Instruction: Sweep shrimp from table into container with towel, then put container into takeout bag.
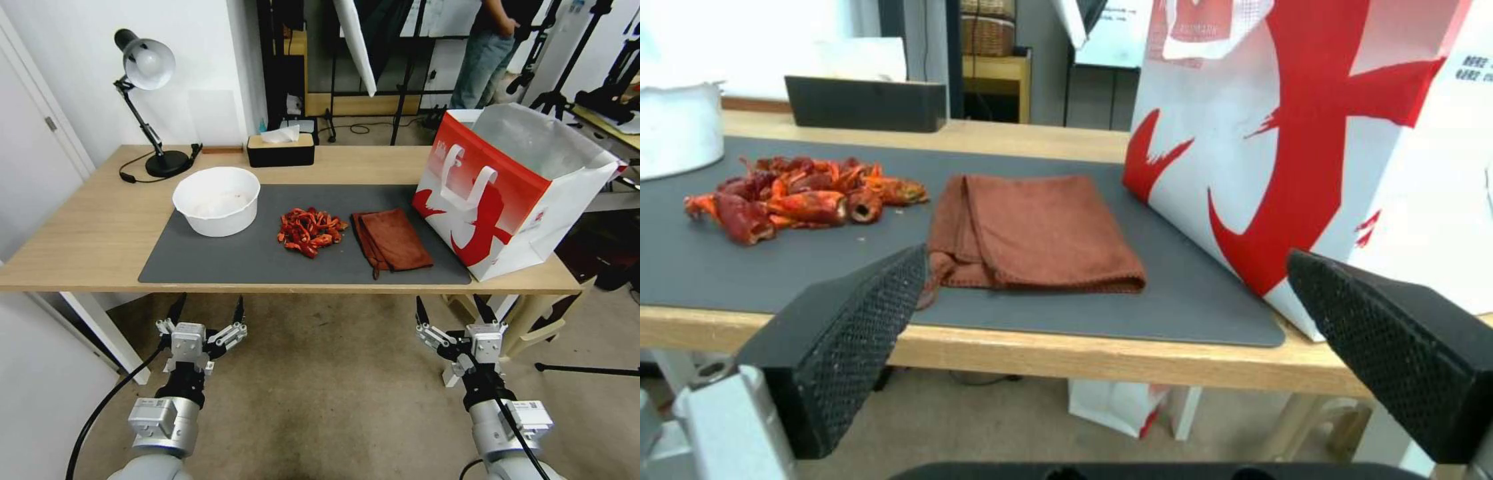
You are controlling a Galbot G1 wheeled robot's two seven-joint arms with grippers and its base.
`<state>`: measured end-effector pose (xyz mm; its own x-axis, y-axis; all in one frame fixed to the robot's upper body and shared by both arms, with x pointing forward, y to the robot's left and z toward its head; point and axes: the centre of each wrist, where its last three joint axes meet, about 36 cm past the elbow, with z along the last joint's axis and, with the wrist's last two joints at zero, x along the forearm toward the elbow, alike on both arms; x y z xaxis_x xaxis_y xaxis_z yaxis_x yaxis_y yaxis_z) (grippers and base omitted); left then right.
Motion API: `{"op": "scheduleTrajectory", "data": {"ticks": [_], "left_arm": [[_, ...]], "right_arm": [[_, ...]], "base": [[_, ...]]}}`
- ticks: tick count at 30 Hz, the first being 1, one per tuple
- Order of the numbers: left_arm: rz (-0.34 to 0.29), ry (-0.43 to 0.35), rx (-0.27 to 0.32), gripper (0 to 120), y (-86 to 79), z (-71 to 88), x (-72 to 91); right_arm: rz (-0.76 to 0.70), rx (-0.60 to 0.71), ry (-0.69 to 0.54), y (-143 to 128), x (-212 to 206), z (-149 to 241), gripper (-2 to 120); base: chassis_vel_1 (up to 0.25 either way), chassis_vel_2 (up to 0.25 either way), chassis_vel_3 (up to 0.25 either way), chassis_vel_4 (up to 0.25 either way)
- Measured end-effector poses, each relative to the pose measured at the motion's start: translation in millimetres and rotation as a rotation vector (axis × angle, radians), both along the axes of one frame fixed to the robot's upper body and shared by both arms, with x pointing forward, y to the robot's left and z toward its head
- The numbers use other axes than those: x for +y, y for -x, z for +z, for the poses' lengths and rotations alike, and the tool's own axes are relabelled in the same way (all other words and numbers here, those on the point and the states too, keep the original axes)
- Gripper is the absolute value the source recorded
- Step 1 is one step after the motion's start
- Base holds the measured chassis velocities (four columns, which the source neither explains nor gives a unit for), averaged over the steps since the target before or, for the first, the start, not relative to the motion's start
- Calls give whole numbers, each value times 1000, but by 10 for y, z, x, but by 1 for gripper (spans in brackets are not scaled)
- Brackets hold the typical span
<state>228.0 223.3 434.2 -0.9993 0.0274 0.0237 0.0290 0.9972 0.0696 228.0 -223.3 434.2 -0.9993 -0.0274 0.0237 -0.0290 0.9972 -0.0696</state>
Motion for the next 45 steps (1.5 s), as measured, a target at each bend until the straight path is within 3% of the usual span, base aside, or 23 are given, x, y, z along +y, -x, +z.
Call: {"op": "scheduleTrajectory", "data": {"ticks": [14, 19, 24, 26, 45], "left_arm": [[1, 5, 0, 100, -9, 4, 2], [4, 87, 25, 100, -142, 74, -13], [-7, 178, 71, 100, -296, 182, -31], [-14, 194, 60, 100, -314, 173, -26], [-22, 194, 54, 100, -310, 144, -17]], "right_arm": [[-1, 22, -2, -5, 19, 29, 100], [4, 138, -29, -37, 142, 220, 100], [7, 146, -34, -56, 145, 277, 100], [9, 142, -34, -63, 142, 285, 100], [4, 132, -45, -86, 129, 288, 100]], "base": [[0, 0, 0, 0], [0, 0, 0, 0], [0, 0, 0, 0], [0, 0, 0, 0], [0, 0, 0, 0]]}}
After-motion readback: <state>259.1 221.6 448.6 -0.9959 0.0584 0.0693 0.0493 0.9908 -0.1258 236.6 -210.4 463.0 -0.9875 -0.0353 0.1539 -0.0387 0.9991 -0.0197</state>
